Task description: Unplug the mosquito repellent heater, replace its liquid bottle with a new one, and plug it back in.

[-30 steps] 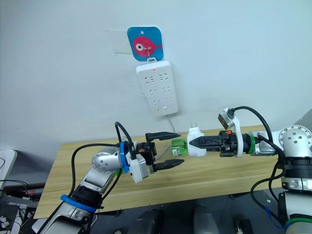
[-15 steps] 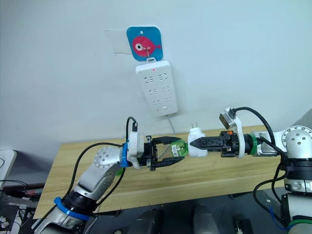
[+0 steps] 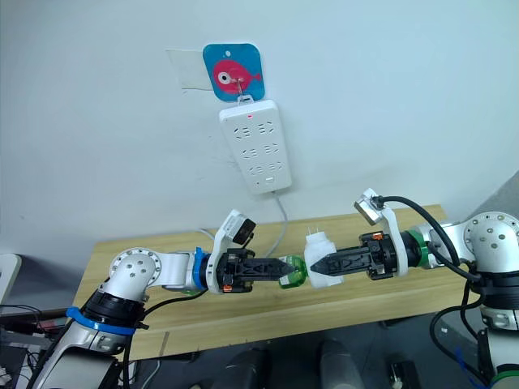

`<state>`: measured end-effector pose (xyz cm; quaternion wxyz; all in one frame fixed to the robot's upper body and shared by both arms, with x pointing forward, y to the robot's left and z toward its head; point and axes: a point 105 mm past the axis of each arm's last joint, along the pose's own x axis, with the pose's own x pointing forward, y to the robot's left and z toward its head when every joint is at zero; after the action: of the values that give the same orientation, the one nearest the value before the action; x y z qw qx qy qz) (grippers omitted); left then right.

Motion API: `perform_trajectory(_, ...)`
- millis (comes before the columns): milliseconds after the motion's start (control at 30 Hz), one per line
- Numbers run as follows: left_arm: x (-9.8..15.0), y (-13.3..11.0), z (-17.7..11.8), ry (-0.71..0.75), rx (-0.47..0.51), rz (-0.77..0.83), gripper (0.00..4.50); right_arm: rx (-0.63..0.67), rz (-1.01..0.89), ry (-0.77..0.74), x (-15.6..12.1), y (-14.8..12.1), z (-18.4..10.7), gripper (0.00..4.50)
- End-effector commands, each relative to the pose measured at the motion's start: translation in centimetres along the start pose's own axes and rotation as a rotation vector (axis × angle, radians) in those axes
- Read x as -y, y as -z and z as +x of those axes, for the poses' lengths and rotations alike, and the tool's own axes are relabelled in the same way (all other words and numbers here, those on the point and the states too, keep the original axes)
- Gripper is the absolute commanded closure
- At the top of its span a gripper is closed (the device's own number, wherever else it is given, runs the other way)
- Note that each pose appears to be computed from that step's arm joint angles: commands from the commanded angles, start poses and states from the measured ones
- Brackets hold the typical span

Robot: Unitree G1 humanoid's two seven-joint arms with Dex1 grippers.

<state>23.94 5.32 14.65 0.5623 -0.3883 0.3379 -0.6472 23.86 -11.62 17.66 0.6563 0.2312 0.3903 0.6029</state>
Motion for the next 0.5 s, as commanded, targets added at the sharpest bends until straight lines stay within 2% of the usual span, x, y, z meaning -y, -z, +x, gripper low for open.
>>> perform_trajectory(33, 0.5, -1.0, -1.7, -0.022, 0.073, 0.012, 2.23, 0.071, 0.013, -0.023, -0.7, -1.1, -1.6, 1.53)
perform_trajectory(333, 0.5, -1.1, -3.9, -0.086, 0.134, 0.032, 2.23, 0.166, 0.109, 0.104, 1.5, -1.6, -4.6, 1.53)
perform_trajectory(400, 0.6, -1.3, -4.4, -0.107, 0.151, 0.054, 2.23, 0.195, 0.144, 0.205, 3.4, -1.5, -5.5, 1.53)
perform_trajectory(467, 0.7, -1.7, -4.9, -0.128, 0.185, 0.084, 2.23, 0.152, 0.130, 0.516, 8.0, -0.3, -6.9, 1.53)
perform_trajectory(500, 0.8, -1.8, -5.0, -0.132, 0.193, 0.093, 2.23, 0.124, 0.109, 0.614, 9.4, 0.1, -7.4, 1.53)
